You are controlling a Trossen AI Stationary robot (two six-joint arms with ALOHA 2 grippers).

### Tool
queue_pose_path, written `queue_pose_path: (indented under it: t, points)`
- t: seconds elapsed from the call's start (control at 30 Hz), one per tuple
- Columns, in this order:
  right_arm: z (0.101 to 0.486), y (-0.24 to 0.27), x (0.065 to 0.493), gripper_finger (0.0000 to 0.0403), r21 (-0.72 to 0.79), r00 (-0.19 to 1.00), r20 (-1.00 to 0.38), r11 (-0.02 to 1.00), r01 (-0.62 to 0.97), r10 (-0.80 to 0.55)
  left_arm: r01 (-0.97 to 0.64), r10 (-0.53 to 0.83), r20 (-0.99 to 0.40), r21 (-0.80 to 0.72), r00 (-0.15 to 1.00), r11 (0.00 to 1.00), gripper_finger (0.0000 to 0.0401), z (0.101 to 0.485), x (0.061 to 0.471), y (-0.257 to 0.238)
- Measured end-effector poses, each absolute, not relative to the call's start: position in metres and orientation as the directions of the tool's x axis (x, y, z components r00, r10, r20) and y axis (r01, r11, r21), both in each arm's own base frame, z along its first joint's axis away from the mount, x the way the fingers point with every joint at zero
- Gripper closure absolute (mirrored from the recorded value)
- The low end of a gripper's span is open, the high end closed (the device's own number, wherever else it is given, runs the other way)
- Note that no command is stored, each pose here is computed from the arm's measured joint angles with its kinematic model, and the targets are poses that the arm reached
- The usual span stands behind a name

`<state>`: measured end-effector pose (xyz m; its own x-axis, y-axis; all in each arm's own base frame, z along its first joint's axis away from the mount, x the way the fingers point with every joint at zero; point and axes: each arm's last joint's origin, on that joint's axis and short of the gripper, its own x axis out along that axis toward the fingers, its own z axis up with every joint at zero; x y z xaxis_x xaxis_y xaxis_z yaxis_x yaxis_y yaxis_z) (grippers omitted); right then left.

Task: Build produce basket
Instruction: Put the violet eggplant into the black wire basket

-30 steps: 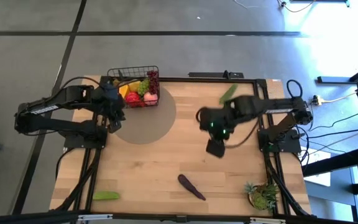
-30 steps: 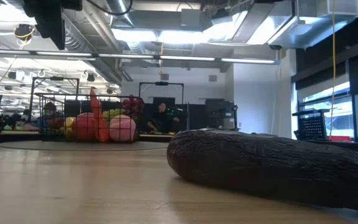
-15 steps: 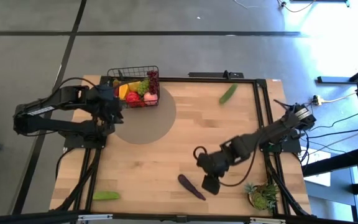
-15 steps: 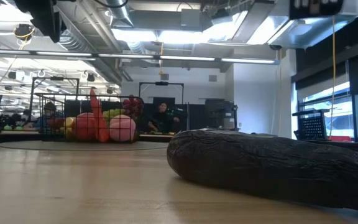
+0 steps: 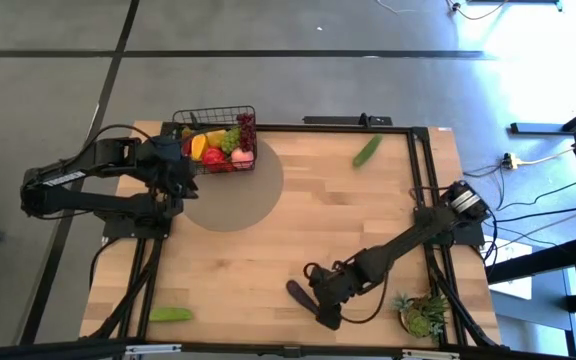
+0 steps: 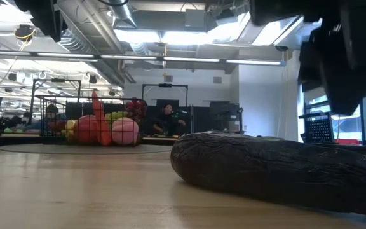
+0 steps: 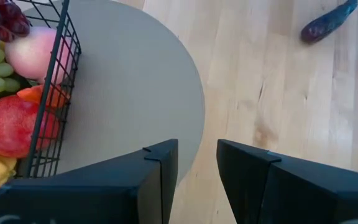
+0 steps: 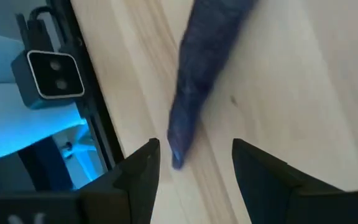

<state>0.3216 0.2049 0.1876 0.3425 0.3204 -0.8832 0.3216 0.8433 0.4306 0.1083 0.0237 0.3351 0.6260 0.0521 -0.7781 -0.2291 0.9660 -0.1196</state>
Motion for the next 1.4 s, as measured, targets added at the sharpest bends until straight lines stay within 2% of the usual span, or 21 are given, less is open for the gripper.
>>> queue_pose_path:
  t: [0.23,0.63,1.17,1.4]
  points:
    - [0.166,0.215,0.337,0.0211,0.506,0.39,-0.844,0.788,0.351,0.368,-0.229,0.053,-0.777,-0.119,0.627,0.966,0.0301,0.335,0.108,0.024]
    - [0.148,0.214,0.34,0.0211,0.425,0.398,-0.876,0.827,0.368,0.273,-0.229,0.054,-0.777,-0.118,0.627,0.966,0.0301,0.335,0.108,0.024]
    - [0.127,0.213,0.344,0.0211,0.383,0.363,-0.901,0.831,0.404,0.239,-0.229,0.054,-0.777,-0.118,0.627,0.966,0.0301,0.335,0.108,0.024]
    - [0.122,0.206,0.348,0.0241,0.365,0.352,-0.91,0.825,0.432,0.219,-0.217,0.054,-0.777,-0.108,0.627,0.97,0.0301,0.335,0.108,0.024]
